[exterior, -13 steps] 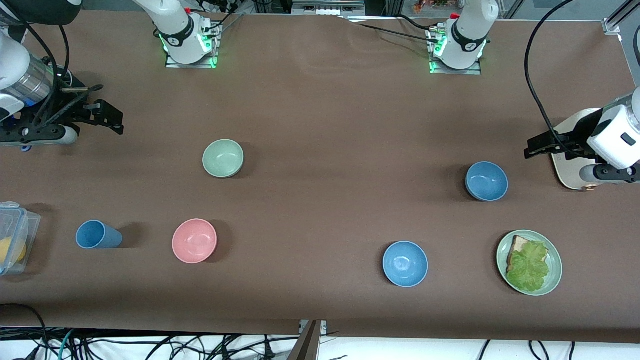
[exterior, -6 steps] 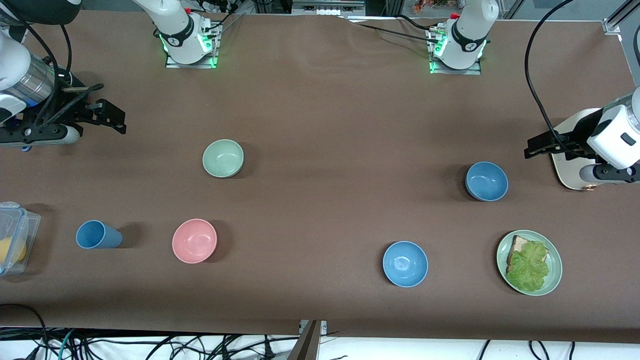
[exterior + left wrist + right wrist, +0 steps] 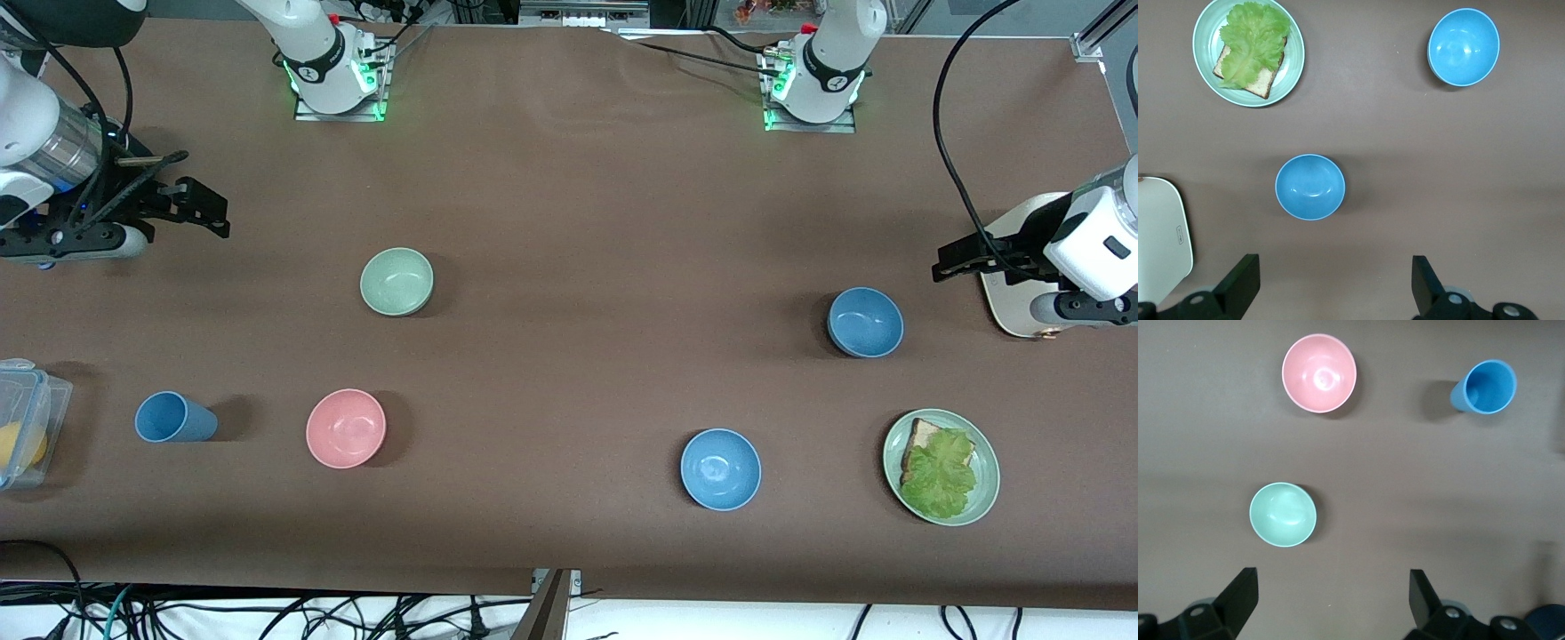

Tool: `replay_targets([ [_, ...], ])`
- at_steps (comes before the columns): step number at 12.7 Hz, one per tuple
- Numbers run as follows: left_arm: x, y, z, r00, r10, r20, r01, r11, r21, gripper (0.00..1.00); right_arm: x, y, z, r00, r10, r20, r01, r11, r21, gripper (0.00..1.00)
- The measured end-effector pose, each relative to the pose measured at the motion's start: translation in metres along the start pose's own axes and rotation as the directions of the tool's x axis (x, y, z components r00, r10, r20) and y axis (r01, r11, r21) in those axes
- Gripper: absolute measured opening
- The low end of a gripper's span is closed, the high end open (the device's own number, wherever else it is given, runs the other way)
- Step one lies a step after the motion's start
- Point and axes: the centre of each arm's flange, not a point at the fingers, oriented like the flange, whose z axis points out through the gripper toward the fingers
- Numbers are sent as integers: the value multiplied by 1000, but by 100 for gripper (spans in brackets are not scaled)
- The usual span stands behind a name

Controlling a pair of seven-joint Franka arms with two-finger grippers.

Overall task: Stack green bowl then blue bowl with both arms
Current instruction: 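Reach the right gripper down to the rim of the light green bowl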

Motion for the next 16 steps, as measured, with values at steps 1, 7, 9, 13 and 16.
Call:
replay_targets([
  [1, 0, 0, 0, 1000, 0, 0, 0, 1000, 0, 100, -1, -1, 9, 1000, 1, 16, -1, 1000, 10, 100],
  [7, 0, 0, 0, 1000, 0, 0, 0, 1000, 0, 100, -20, -15, 141, 1000, -6, -16, 6, 1000, 19, 100],
  [9, 0, 0, 0, 1000, 0, 0, 0, 1000, 0, 100, -37, -31, 196, 999, 2, -41, -2, 1000, 15, 100],
  [13, 0, -1, 0, 1000, -1, 1, 1, 1000, 0, 100, -42, -42, 292, 995, 18, -102, -15, 1000, 25, 100],
  [16, 0, -1, 1, 1000, -1, 1, 1, 1000, 0, 100, -49, -47, 367, 992, 36, -117, -32, 999, 34, 99],
])
